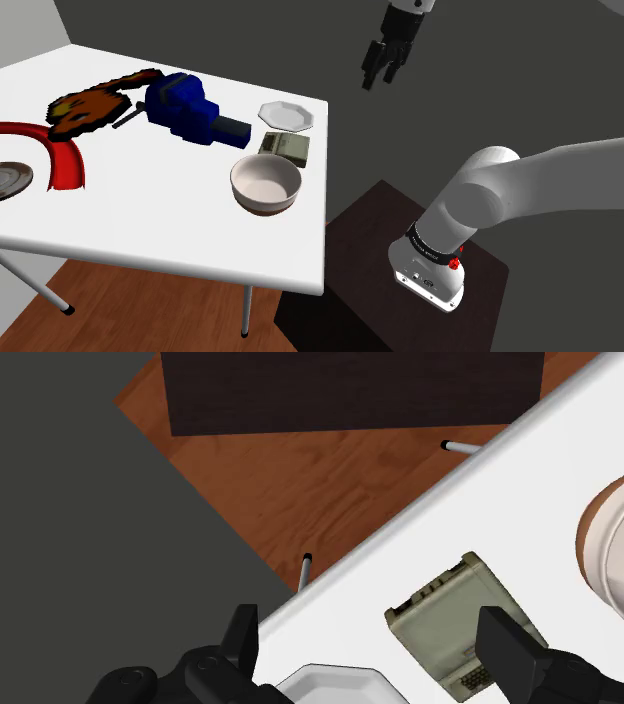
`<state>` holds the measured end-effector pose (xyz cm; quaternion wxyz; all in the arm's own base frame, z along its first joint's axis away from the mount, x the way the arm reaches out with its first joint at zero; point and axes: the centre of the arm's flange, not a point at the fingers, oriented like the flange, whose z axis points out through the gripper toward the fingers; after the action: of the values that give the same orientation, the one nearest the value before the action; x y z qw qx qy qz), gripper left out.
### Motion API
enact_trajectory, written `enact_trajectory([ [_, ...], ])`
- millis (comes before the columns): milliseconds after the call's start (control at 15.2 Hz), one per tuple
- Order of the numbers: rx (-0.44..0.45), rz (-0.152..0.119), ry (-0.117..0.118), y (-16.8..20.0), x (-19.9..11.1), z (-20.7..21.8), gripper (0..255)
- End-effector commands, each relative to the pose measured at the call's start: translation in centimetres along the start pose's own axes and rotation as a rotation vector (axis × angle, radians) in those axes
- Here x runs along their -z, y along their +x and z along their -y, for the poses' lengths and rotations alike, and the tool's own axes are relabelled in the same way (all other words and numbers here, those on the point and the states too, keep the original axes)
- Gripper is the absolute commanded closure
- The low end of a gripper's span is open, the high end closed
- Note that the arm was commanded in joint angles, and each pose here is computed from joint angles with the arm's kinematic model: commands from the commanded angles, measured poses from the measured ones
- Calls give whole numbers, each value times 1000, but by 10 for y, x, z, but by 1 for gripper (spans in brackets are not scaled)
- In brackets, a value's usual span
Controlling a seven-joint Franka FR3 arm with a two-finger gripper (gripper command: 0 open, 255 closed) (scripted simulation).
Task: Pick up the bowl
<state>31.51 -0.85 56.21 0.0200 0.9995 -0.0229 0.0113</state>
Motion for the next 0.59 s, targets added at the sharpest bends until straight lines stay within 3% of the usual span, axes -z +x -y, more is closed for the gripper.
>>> enact_trajectory([
  [0,0,0,0,0,0,0,0],
  [528,1,5,76,8,-64,72,0],
])
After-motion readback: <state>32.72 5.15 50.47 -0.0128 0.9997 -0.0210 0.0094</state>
